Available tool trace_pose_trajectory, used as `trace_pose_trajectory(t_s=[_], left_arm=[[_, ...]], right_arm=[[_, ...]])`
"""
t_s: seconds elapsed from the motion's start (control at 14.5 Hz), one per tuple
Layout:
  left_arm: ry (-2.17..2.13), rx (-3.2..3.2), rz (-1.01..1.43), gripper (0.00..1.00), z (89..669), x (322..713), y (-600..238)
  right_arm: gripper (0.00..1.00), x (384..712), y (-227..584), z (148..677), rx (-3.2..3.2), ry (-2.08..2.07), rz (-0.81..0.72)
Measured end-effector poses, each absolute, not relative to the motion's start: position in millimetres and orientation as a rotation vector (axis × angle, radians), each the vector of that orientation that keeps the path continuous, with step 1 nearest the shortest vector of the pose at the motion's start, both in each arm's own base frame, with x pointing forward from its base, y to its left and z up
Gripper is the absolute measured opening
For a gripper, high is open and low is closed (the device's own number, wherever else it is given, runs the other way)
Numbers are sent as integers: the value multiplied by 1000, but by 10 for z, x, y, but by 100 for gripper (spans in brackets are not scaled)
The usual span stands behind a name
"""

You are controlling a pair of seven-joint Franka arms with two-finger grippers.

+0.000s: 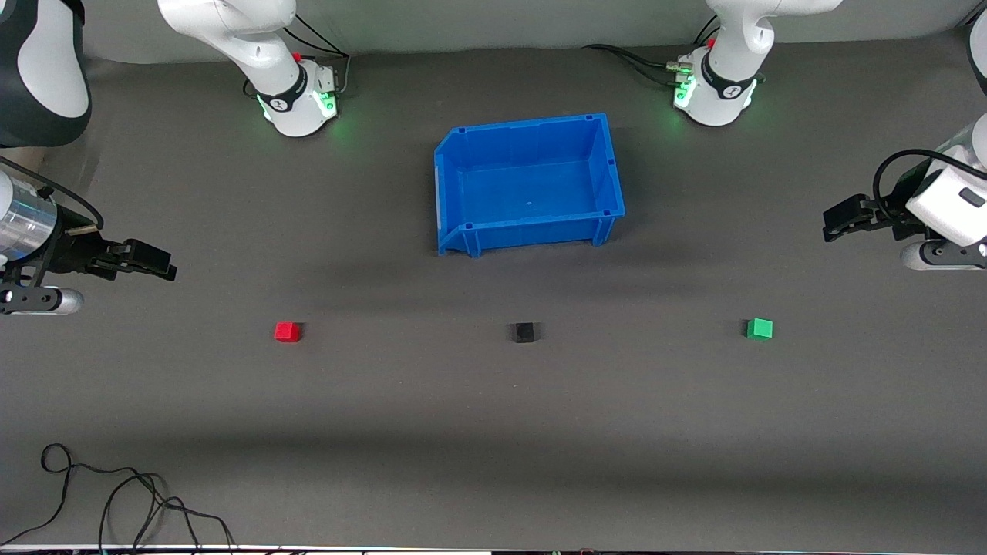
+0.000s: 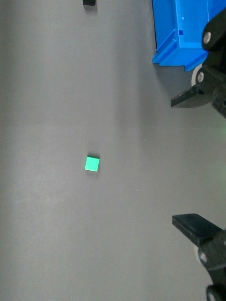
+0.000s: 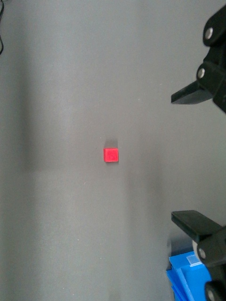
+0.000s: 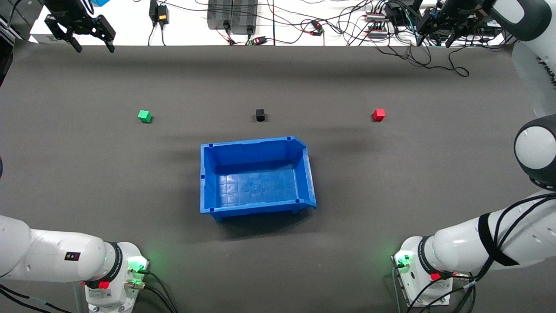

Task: Attach green and red cubes to black cube
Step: 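Move the right gripper to the red cube while the left gripper reaches the green cube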

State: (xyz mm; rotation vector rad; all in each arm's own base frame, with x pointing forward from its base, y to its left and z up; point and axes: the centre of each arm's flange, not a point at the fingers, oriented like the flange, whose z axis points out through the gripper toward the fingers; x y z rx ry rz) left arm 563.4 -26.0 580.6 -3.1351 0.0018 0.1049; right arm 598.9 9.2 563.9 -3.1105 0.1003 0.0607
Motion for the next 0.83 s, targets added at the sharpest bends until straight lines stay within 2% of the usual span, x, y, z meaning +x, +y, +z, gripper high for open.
trace_pose_trajectory(t_s=[0.55, 0.83], left_arm=[[1, -3132, 103, 100, 5833, 5637, -257], [-209, -3114, 175, 100, 5799, 5601, -223]], right_arm=[[100, 6007, 57, 5575, -3110, 114, 79], [100, 6068, -53, 5454, -3059, 469, 94]])
